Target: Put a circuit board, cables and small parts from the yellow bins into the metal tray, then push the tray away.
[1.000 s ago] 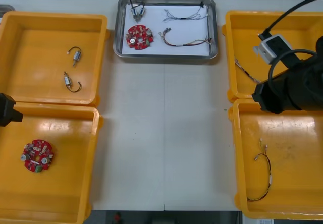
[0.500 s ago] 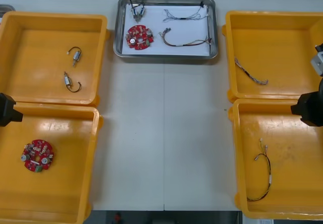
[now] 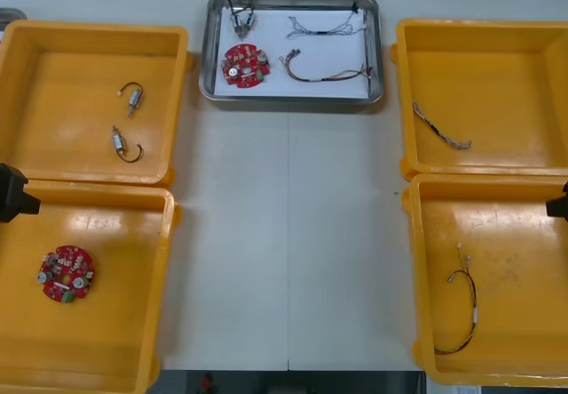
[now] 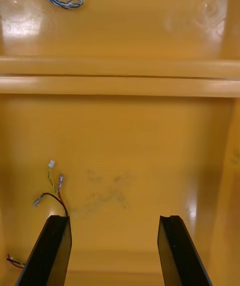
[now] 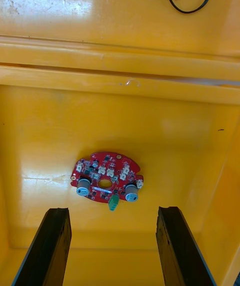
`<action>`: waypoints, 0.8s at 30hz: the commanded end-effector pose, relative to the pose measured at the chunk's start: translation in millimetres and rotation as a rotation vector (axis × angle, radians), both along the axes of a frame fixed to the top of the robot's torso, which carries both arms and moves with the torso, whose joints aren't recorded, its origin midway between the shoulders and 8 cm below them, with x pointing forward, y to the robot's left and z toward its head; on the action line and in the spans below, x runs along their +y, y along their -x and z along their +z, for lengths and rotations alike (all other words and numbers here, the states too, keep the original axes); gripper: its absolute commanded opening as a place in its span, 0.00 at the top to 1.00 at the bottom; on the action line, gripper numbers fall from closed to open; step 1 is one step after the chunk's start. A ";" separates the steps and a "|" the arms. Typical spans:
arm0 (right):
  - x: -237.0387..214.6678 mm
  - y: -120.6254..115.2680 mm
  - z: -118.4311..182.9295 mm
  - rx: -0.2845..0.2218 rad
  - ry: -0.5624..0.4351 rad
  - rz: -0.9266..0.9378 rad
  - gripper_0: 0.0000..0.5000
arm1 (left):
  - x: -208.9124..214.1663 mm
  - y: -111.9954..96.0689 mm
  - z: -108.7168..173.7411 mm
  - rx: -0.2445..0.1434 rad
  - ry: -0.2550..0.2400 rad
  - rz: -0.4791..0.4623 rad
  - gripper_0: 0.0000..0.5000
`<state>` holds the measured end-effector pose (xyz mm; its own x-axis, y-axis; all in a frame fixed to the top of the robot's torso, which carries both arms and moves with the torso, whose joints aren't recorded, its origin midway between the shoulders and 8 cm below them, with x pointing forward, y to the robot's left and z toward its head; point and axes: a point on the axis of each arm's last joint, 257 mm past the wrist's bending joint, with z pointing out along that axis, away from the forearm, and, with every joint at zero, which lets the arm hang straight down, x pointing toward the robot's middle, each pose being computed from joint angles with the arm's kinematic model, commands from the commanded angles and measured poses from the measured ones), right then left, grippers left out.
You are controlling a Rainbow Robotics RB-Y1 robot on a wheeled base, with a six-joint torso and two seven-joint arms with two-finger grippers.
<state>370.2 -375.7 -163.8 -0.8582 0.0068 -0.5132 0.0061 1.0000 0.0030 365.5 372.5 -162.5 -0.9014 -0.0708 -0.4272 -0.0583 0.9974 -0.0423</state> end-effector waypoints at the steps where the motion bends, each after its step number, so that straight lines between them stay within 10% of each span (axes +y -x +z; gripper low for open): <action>1: -20.0 10.2 3.1 0.009 0.002 -0.070 0.00 | 18.0 3.6 13.0 -0.019 -0.094 -0.056 0.00; 24: -9.7 11.1 -2.8 0.027 -0.005 -0.042 0.00 | 18.0 3.6 13.0 -0.019 -0.094 -0.056 0.00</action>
